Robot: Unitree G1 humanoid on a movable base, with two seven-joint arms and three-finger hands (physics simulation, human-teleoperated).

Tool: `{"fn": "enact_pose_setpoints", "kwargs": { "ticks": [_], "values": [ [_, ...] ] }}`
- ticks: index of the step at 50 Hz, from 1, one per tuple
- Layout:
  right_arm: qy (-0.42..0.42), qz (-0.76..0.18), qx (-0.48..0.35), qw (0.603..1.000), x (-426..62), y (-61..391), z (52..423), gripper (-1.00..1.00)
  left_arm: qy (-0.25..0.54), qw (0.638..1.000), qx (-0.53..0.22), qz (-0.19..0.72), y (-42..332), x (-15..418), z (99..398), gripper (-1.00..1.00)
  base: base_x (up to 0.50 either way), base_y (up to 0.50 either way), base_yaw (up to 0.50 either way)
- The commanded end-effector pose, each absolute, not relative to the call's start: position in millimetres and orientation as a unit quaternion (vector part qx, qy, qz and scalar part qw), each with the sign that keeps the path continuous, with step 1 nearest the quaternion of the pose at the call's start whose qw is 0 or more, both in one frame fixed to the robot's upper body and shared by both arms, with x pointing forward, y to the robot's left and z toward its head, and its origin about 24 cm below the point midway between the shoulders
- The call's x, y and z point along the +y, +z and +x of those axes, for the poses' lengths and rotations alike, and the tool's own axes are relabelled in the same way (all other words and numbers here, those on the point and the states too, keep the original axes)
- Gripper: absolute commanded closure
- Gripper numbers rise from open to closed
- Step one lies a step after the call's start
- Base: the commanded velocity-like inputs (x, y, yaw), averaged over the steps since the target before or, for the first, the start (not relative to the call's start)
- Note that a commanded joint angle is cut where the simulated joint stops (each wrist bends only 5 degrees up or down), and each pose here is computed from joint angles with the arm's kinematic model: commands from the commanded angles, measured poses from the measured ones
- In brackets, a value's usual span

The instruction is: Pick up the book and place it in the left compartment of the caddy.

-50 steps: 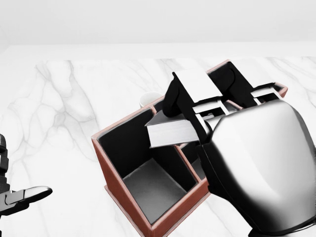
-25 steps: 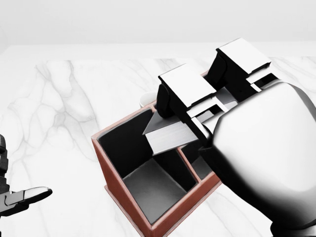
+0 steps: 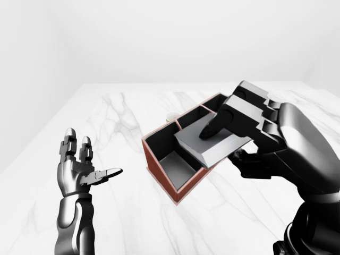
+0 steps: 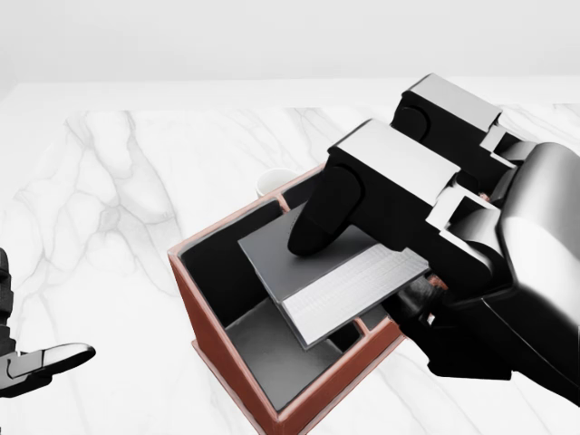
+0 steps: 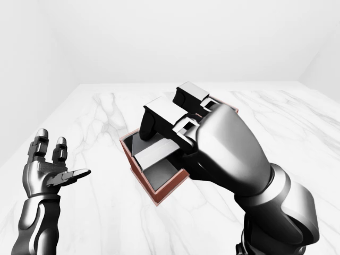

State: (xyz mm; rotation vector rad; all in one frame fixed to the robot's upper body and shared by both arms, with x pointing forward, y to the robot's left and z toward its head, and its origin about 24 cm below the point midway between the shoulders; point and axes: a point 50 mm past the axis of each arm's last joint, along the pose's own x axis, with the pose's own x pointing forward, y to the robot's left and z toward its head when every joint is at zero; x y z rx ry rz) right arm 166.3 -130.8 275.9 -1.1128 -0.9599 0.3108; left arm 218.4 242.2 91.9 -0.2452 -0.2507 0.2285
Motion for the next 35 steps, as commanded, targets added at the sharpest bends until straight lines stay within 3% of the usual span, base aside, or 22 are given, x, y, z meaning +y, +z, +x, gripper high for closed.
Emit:
{"fn": "enact_pose_setpoints", "kwargs": {
  "ticks": [1,16,35],
  "values": [
    [0.206,-0.421,-0.478,0.743,-140,282,157,1.00,0.113,0.978,-0.125,-0.121,93,242,219,-1.00,0.00,0.00,0.00],
    [0.246,-0.316,-0.404,0.822,-163,260,194,1.00,0.114,0.978,-0.124,-0.120,91,242,219,-1.00,0.00,0.00,0.00],
    [0.291,-0.279,-0.353,0.844,-153,237,209,1.00,0.114,0.978,-0.125,-0.120,91,242,217,-1.00,0.00,0.00,0.00]
  ]
}}
